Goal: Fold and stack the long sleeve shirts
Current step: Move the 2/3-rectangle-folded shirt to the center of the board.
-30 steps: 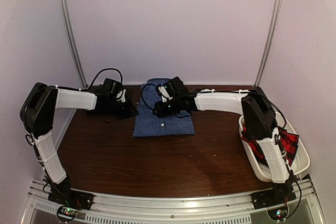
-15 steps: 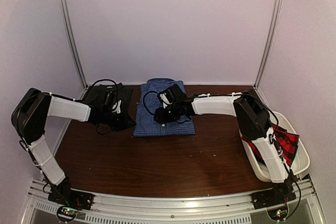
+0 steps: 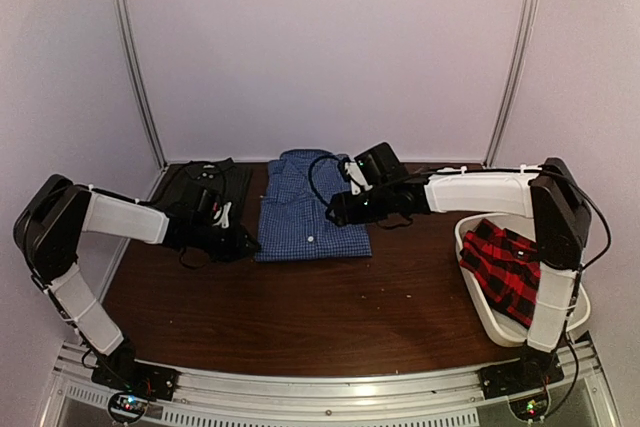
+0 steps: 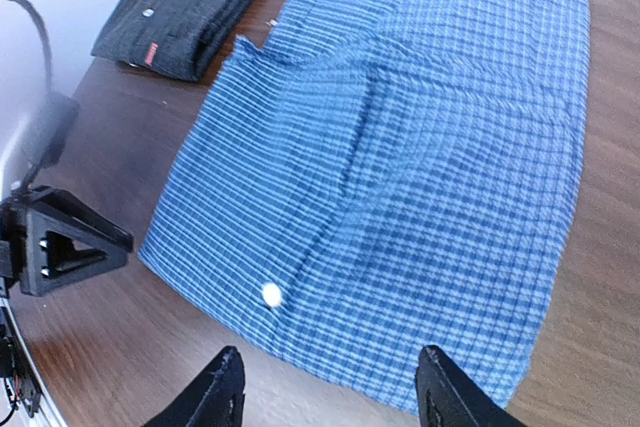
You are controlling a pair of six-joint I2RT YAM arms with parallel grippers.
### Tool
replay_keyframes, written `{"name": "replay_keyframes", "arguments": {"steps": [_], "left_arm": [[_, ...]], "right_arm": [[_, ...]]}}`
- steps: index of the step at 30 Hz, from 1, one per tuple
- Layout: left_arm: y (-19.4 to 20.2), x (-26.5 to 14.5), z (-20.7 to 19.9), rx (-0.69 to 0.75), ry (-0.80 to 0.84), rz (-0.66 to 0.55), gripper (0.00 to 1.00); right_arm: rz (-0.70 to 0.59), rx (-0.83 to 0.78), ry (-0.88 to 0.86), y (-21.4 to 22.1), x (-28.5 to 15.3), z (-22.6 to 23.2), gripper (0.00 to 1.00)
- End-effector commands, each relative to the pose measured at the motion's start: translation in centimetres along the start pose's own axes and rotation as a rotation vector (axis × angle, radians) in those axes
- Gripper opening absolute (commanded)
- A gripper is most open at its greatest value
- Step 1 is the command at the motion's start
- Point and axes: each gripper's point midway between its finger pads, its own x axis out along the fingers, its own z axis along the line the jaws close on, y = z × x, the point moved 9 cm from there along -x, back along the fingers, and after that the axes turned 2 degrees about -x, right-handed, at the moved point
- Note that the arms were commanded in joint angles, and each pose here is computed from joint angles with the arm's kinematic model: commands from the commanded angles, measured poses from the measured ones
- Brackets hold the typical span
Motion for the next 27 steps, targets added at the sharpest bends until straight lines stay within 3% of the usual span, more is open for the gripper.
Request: {"name": "replay_keyframes", "arguments": {"steps": [1, 9, 27], "left_arm": [[0.7, -0.4, -0.6, 0.016, 0.021, -0.019, 0.3], [1.2, -0.2, 0.2, 0.007, -0.033, -0.029, 0.3], [0.5, 1.7, 0.4, 0.01, -0.055, -0.012, 0.29]], "right_arm": [[0.016, 0.066, 0.083, 2.5, -1.3, -3.7, 0.58], [0.074, 0.119, 0.112, 5.6, -1.6, -6.9, 0.49], [0.188, 0.145, 0.079, 9.2, 1.1, -8.0, 0.39]]}}
